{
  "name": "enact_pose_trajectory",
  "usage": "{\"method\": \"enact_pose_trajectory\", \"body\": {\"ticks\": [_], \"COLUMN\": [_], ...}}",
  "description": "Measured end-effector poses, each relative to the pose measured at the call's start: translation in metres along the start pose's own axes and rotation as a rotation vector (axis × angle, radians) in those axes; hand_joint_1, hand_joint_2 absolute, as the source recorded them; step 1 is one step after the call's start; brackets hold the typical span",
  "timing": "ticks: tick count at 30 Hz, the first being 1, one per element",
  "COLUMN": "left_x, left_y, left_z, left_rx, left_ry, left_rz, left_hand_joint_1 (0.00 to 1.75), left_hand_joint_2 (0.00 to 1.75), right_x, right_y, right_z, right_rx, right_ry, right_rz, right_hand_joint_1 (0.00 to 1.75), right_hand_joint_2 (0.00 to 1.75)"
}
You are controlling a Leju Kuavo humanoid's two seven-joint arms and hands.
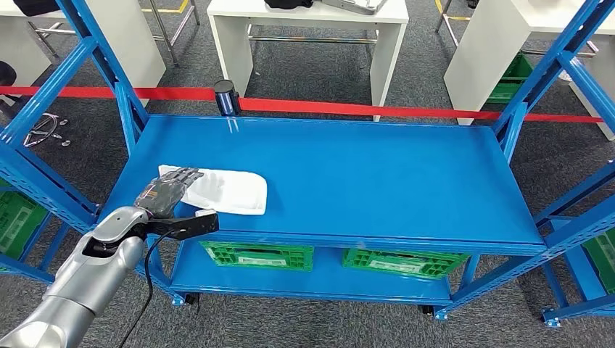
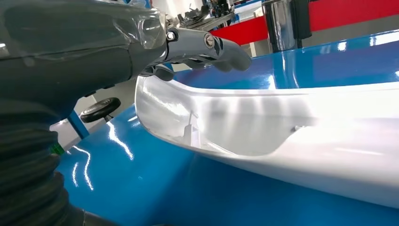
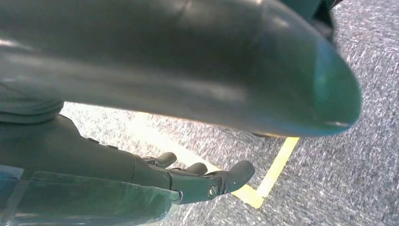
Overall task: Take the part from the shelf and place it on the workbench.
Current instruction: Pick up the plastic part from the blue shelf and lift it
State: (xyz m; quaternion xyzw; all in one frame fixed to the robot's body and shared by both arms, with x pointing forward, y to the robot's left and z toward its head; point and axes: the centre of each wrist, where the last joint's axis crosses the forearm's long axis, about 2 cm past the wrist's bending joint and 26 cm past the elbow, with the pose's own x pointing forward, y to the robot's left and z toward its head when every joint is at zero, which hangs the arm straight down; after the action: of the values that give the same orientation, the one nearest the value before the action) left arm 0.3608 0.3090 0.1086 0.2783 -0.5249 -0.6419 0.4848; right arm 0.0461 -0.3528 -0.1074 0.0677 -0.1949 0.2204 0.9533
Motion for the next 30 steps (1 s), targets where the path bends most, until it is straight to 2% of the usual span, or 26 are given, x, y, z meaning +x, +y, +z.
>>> {"method": "enact_pose_trajectory", "body": {"ticks": [11,15,30], "left_x": [0.004,0.006,0.012], "left_y": [0.001,0.001,0.003], "left_z": [-0.006,-0.009,-0.017], "left_rx": [-0.002,-0.006,-0.027], "left_ry": [-0.007,-0.014,-0.062], "left_rz": [-0.022,-0.03,-0.035], "left_hand_joint_1": [0.0,1.75,1.75], "left_hand_joint_2": [1.75,1.75,1.75], "right_x": [0.0,0.002,0.007], "right_y": [0.001,0.001,0.005], "right_z": [0.0,-0.001,-0.004], "right_rx": [0.002,0.005,0.018], "right_ry": [-0.002,-0.003,-0.014], "right_rz": [-0.002,0.003,0.012], "right_hand_joint_1": [0.0,0.0,0.0], "right_hand_joint_2": [0.0,0.0,0.0]}}
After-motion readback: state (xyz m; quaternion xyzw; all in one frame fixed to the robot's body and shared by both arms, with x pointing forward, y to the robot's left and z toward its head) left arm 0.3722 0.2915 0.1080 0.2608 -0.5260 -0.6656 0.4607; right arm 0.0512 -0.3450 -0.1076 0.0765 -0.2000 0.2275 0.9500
